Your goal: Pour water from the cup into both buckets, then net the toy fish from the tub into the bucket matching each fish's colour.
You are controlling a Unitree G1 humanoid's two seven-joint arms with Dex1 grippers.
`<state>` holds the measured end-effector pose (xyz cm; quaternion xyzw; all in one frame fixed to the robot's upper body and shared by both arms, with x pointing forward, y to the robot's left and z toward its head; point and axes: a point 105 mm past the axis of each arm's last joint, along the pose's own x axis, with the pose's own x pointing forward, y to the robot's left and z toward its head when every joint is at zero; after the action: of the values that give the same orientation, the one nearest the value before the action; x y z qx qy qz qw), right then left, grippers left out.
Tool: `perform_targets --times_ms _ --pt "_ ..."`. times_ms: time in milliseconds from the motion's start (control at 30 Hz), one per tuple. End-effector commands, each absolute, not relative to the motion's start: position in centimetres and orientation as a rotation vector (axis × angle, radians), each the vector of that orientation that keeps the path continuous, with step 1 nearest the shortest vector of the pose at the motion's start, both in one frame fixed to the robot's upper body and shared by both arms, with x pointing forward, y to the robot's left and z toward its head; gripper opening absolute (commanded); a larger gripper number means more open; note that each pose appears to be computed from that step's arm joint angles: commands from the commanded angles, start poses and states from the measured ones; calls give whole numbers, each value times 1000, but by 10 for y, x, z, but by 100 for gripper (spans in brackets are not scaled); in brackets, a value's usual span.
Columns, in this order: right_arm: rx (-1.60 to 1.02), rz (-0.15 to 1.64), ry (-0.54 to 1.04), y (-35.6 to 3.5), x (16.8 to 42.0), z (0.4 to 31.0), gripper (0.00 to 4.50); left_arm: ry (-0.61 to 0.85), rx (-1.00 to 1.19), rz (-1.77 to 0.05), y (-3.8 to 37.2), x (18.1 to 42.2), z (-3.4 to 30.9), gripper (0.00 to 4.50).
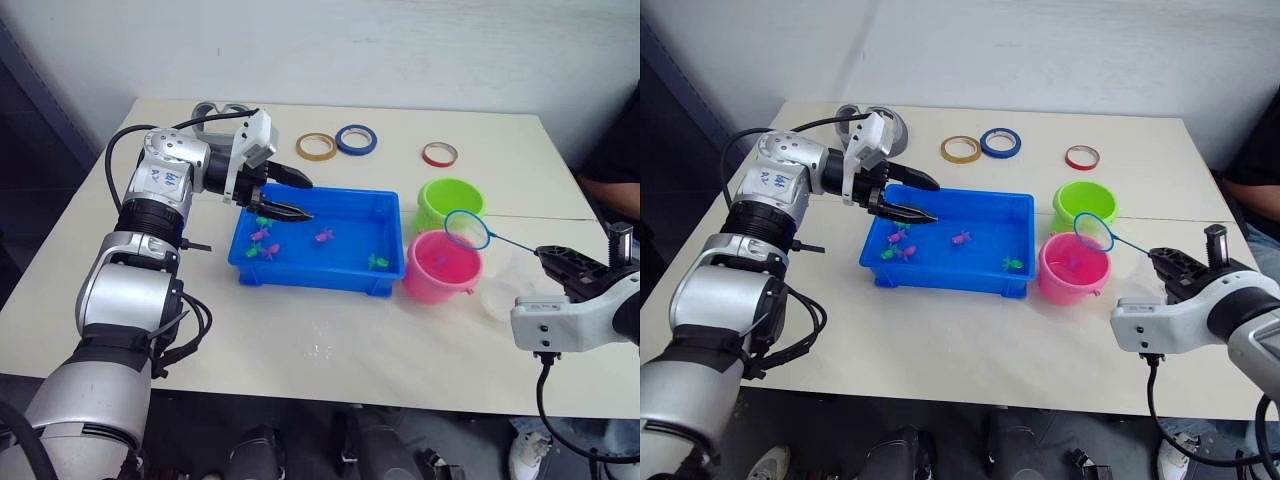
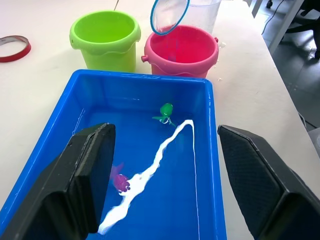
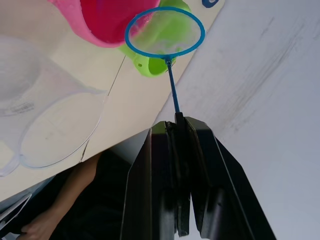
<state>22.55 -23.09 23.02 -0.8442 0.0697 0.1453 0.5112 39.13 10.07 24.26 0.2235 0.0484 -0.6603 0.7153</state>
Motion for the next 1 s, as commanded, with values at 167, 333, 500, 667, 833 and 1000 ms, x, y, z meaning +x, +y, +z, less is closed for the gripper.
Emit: perform_targets --times_ms 167,333,500,667,833,1000 --pt "-1936 244 137 -233 222 244 0 73 501 -1463 103 390 250 360" --pt "-1666 238 71 -220 225 271 0 83 507 -1389 120 394 248 360" --pt "-1420 332 39 -201 240 280 0 139 560 -1278 149 399 243 360" --pt "-1302 410 77 -184 272 258 0 228 604 -1171 184 399 236 360" --pt "-1266 467 81 -167 297 233 0 267 591 -1157 203 389 232 360" --pt "-1230 518 106 -155 312 212 0 297 537 -1169 213 373 230 360"
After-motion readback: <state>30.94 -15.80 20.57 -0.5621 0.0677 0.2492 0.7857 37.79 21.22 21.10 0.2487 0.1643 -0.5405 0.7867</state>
